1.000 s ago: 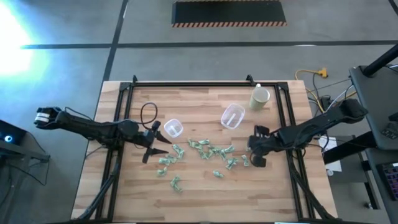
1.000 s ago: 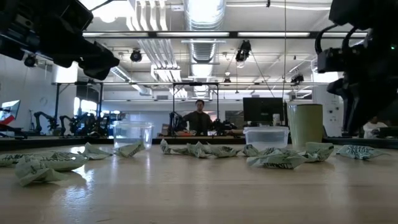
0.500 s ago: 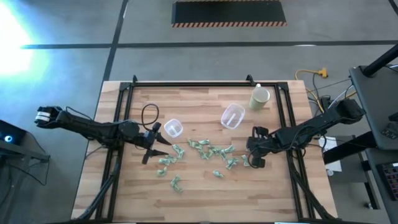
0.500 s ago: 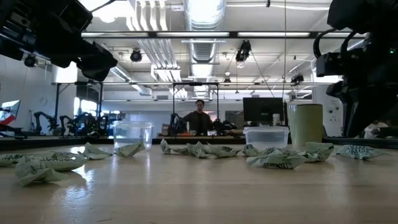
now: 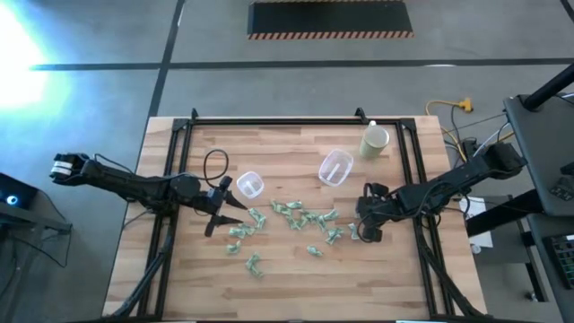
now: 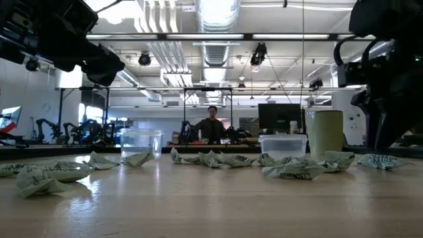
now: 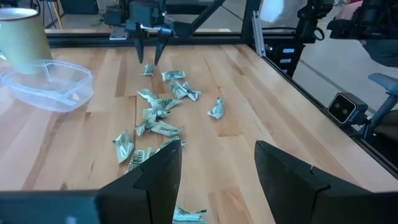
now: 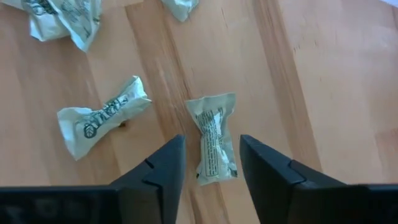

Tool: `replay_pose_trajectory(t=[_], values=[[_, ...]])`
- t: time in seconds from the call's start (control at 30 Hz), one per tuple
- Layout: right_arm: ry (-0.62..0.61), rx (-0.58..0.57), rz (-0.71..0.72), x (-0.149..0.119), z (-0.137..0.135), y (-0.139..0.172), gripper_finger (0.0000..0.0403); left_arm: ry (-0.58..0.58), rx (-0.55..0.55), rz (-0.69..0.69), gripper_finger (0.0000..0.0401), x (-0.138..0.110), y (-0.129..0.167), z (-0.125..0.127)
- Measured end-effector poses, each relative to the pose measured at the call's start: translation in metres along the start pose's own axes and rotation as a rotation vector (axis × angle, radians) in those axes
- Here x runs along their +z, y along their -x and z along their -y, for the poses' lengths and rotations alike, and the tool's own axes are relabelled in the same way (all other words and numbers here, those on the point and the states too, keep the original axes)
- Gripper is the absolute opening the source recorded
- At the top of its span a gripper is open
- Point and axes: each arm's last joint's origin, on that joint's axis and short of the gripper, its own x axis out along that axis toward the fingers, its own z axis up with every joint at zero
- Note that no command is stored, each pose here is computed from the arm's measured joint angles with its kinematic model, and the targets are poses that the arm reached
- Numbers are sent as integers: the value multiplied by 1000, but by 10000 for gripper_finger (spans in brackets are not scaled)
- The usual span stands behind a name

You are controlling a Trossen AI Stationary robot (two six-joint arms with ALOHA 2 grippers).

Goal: Pick and place items into bin
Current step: Put the stevia packet into the right transparent bin

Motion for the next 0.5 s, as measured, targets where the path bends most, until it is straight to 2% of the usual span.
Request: replay_pose_trajectory(t=[0.23,0.5], values=[[-41,-14,-8,-11,5,-11,169,0,0,2,187,0,0,0],[-48,-25,0,-12,5,-12,149,0,0,1,187,0,0,0]])
